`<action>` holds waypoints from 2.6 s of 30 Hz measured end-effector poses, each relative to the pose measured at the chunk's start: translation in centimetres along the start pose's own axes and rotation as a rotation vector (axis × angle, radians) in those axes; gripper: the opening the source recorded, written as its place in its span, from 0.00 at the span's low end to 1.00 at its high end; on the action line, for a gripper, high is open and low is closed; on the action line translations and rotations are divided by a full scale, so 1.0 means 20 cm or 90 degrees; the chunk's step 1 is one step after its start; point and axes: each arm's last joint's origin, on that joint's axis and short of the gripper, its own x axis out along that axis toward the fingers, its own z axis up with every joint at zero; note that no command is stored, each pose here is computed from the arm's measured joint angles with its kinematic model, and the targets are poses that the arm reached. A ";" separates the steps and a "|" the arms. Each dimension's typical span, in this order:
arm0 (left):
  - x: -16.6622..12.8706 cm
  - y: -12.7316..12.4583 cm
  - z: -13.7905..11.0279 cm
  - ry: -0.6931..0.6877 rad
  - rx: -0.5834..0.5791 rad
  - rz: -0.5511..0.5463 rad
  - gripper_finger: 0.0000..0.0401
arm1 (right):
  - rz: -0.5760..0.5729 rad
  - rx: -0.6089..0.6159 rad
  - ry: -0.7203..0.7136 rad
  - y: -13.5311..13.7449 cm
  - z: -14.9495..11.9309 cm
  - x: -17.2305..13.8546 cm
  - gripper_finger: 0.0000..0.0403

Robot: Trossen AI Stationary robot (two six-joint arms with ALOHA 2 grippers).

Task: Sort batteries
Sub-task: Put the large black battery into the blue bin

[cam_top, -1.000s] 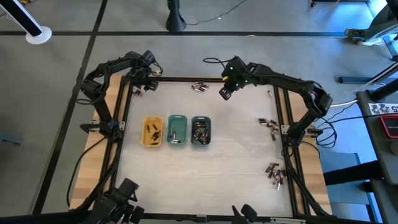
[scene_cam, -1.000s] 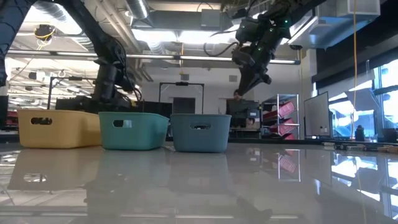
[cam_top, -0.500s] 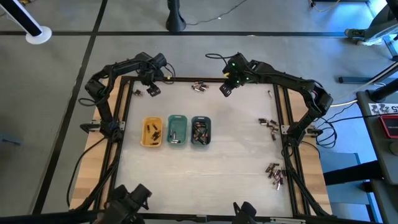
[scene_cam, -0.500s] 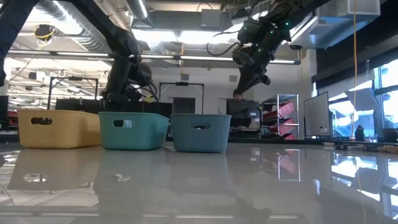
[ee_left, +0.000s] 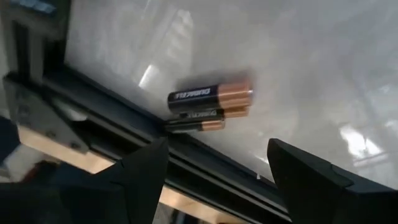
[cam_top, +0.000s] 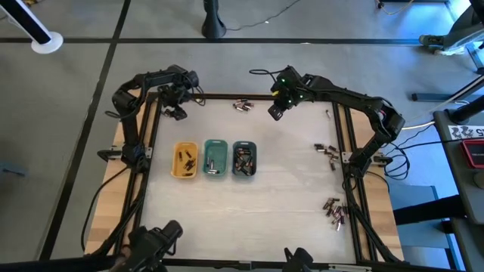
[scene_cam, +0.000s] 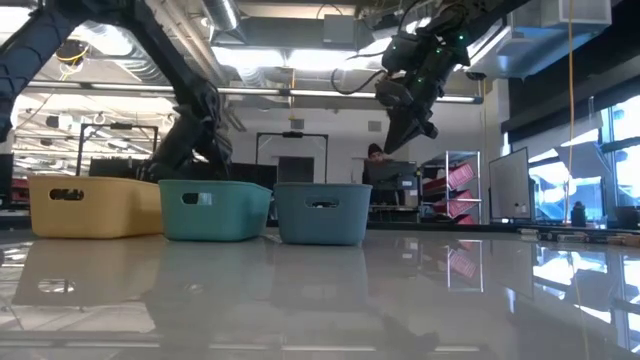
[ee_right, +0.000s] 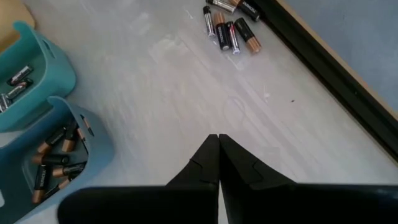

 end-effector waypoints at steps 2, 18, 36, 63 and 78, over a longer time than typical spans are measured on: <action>0.01 -0.01 0.02 0.008 0.025 0.003 0.66 | 0.000 -0.001 0.000 0.00 0.00 0.00 0.01; 0.12 -0.03 0.11 0.028 0.081 0.011 0.66 | 0.000 -0.002 0.000 0.00 0.00 0.00 0.01; 0.10 -0.07 0.13 0.012 0.096 -0.005 0.53 | 0.000 0.000 -0.001 0.00 0.00 0.00 0.01; -0.01 -0.17 0.18 -0.028 0.083 0.006 0.09 | 0.012 0.008 0.000 0.00 0.00 0.00 0.01; -0.50 -0.48 0.06 -0.355 0.185 -0.249 0.10 | 0.003 0.019 0.000 0.00 0.00 0.00 0.01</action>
